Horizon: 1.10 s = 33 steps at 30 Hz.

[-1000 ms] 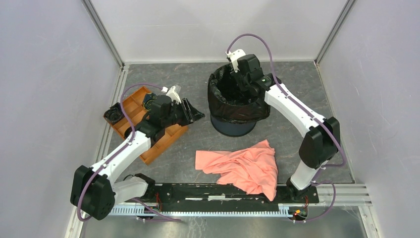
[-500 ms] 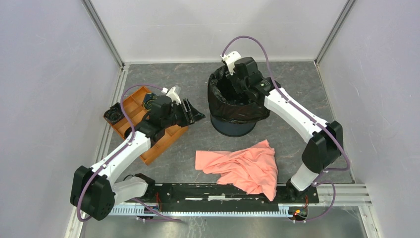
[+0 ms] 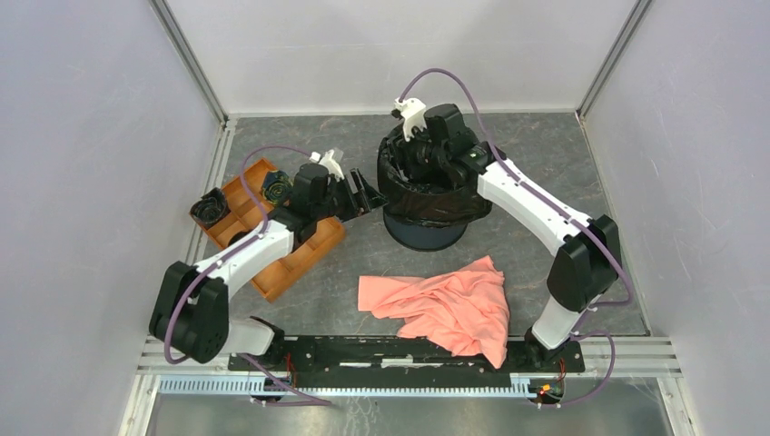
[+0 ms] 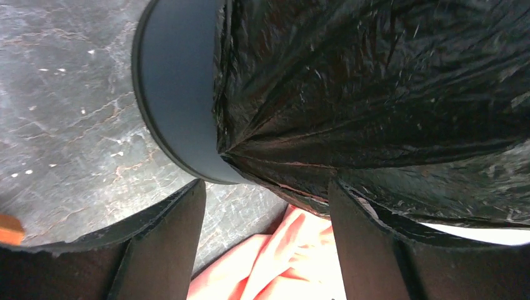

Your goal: Put the trash bags into the trash bin

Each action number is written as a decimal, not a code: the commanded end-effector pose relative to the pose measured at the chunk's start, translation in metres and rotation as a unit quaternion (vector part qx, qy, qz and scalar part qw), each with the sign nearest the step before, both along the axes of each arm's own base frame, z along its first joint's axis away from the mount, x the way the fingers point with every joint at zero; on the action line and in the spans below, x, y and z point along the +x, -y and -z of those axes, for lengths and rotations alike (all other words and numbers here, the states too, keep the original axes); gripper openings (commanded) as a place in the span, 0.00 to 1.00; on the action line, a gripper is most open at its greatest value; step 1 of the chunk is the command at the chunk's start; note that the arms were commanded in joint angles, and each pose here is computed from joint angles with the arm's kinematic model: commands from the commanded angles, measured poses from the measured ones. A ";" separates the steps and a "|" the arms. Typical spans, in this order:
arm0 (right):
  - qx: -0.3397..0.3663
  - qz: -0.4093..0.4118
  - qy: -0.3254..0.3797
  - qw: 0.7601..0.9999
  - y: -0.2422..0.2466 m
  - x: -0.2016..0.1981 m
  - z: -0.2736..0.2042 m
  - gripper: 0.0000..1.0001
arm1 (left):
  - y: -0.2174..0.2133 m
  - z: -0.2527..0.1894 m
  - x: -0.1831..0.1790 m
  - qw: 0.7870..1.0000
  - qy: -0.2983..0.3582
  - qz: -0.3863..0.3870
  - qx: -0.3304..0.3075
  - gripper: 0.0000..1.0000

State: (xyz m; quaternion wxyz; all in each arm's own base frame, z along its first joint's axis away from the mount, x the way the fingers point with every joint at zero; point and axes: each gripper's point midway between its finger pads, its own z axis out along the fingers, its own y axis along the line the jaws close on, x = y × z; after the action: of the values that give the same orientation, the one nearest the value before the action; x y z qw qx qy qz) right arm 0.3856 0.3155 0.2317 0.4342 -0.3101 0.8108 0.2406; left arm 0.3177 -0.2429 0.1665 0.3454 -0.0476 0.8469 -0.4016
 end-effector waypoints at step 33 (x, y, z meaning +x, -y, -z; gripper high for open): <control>-0.183 0.088 -0.065 0.977 0.053 0.032 0.124 0.40 | 0.006 -0.022 -0.020 0.998 0.032 0.031 -0.050 0.84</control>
State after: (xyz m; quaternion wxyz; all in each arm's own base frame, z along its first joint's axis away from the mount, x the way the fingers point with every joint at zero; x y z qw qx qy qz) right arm 0.4285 0.2636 0.1321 0.3651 -0.2980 0.8812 0.0383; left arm 0.3009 -0.2476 0.1756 0.3399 -0.0432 0.8287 -0.4425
